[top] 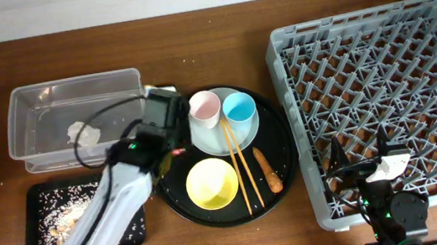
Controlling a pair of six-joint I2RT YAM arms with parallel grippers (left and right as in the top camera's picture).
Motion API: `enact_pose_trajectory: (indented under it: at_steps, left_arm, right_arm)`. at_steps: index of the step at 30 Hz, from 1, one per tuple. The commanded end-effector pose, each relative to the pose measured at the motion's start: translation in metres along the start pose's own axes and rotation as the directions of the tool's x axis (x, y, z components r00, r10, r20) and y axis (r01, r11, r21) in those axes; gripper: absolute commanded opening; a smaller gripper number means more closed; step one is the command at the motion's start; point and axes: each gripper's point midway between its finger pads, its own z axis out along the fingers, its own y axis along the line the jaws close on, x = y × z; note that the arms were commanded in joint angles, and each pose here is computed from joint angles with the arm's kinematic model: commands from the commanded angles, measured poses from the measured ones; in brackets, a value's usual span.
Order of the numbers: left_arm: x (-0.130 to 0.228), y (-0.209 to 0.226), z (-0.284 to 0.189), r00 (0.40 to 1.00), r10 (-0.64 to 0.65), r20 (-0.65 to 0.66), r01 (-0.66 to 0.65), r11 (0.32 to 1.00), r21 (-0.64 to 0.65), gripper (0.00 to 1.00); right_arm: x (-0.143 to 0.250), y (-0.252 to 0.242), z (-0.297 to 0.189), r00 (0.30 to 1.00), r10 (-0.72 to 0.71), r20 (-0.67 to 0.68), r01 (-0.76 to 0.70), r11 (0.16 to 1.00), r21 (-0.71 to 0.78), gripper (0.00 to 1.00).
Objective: Sort waste into correct bins and load items into the dishwasher rack
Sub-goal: 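Grasp the red wrapper with left gripper and drop it in bin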
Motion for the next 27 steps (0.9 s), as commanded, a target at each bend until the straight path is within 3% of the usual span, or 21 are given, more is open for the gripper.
enact_pose_trajectory:
  at_steps: [1, 8, 12, 13, 18, 19, 22, 24, 27]
  left_arm:
    - [-0.044, 0.043, -0.037, 0.979, -0.029, 0.203, 0.072, 0.976, -0.206, 0.01]
    - [-0.068, 0.117, -0.018, 0.944, -0.158, 0.291, 0.25, 0.916, -0.314, 0.01]
    - [-0.056, 0.123, 0.026, 0.955, -0.21, 0.211, 0.259, 0.936, -0.24, 0.01]
    - [-0.052, 0.125, 0.036, 0.957, -0.212, 0.196, 0.258, 0.933, -0.251, 0.07]
    - [-0.059, 0.126, 0.044, 0.951, -0.213, 0.225, 0.267, 0.931, -0.248, 0.76]
    - [-0.065, 0.126, 0.041, 0.945, -0.214, 0.249, 0.274, 0.932, -0.238, 0.79]
    - [-0.079, 0.101, 0.018, 0.939, -0.214, 0.269, 0.254, 0.96, -0.12, 0.78]
    - [-0.085, 0.071, -0.002, 0.938, -0.221, 0.267, 0.228, 0.974, 0.004, 0.71]
    - [-0.066, 0.004, -0.03, 0.97, -0.196, 0.141, 0.162, 0.962, 0.221, 0.61]
  right_arm:
    - [0.002, -0.002, 0.0, 1.0, 0.004, 0.001, -0.004, 1.0, 0.005, 0.98]
    - [0.002, -0.002, 0.0, 1.0, 0.004, 0.001, -0.004, 1.0, 0.005, 0.98]
    - [0.002, -0.002, 0.0, 1.0, 0.004, 0.001, -0.004, 1.0, 0.005, 0.98]
    - [0.002, -0.002, 0.0, 1.0, 0.004, 0.001, -0.004, 1.0, 0.005, 0.98]
    - [0.002, -0.002, 0.0, 1.0, 0.004, 0.001, -0.004, 1.0, 0.005, 0.98]
    - [0.002, -0.002, 0.0, 1.0, 0.004, 0.001, -0.004, 1.0, 0.005, 0.98]
    - [0.002, -0.002, 0.0, 1.0, 0.004, 0.001, -0.004, 1.0, 0.005, 0.98]
    - [0.002, -0.002, 0.0, 1.0, 0.004, 0.001, -0.004, 1.0, 0.005, 0.98]
    - [0.002, -0.002, 0.0, 1.0, 0.004, 0.001, -0.004, 1.0, 0.005, 0.98]
